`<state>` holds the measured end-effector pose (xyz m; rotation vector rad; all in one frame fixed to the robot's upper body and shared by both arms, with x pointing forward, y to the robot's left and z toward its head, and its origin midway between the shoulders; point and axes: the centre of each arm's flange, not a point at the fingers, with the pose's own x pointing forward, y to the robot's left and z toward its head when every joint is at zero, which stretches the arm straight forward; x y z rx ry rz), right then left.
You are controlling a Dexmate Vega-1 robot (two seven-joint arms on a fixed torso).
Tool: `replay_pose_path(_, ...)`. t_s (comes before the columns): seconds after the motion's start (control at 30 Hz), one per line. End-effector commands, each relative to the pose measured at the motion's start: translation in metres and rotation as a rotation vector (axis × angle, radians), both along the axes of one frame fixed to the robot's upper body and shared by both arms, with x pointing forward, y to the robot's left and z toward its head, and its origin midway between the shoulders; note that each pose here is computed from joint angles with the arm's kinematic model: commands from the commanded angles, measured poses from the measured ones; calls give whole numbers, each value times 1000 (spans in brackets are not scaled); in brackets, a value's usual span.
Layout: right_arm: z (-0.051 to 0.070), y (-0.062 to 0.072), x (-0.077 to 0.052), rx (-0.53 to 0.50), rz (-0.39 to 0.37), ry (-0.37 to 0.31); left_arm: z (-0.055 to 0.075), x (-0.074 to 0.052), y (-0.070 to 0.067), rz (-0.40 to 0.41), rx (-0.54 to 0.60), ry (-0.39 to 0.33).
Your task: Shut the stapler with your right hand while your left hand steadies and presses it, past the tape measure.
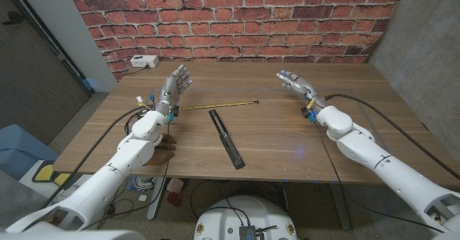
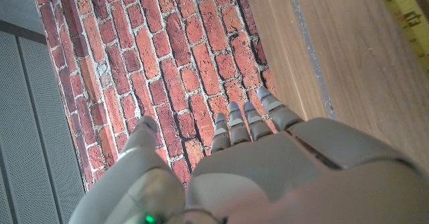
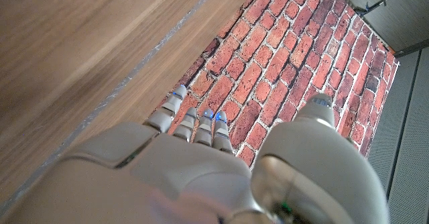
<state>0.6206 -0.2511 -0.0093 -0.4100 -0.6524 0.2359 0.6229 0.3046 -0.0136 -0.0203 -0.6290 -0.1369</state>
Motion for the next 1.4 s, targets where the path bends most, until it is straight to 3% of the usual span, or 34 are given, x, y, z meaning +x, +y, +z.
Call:
replay_pose_path(0.03, -4, 1, -9, -56, -95, -69, 0, -3, 0, 22, -17, -54)
replay_pose_path(0.23, -4, 3, -15, -93, -118, -100, -7, -1, 4, 18, -23, -30)
replay_pose_path(0.33, -4, 4, -18, -116, -135, -109, -7, -3, 6, 65, 29, -21)
replay_pose_path(0.6, -6, 6, -23, -160, -171, -133, -11, -1, 8, 49, 17, -2)
replay_pose_path(0.73, -7, 12, -25, -204, -199, -152, -13, 0, 7, -14, -51, -28)
replay_pose_path(1.4, -6, 25, -33, -233, -204, -190, -19, -1, 14, -10, -83, -41)
